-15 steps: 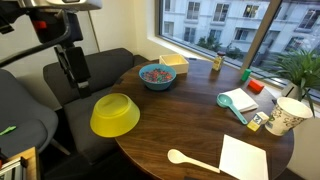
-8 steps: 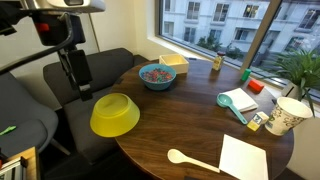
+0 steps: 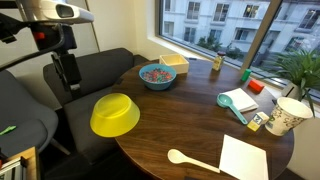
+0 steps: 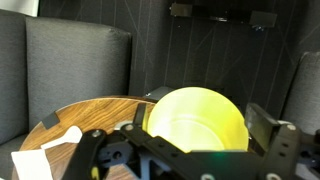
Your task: Put the yellow bowl upright
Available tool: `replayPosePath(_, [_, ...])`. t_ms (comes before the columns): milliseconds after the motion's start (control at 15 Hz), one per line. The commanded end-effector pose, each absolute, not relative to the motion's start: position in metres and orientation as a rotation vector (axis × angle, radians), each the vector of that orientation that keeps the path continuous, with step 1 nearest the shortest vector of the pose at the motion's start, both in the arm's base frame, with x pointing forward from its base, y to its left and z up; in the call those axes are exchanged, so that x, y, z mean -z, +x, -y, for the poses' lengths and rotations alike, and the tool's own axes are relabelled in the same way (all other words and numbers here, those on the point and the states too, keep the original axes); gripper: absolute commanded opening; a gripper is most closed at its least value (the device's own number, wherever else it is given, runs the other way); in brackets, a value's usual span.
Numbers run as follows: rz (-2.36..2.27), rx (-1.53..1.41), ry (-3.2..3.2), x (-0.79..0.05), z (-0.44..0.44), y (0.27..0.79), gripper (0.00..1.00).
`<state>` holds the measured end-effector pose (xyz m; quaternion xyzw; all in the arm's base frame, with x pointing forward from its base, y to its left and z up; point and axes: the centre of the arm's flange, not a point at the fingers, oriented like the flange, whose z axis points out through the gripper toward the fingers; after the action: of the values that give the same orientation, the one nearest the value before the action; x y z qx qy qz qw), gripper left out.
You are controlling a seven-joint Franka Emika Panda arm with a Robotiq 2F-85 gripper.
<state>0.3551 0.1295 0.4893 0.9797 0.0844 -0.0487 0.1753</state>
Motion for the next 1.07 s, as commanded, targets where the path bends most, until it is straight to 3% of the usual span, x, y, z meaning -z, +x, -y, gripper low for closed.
replayPosePath(0, [-0.438, 0.088, 2.737, -0.459, -0.156, 0.328, 1.00])
replayPosePath(1000, [-0.584, 0.062, 2.576, -0.409, -0.152, 0.322, 1.00])
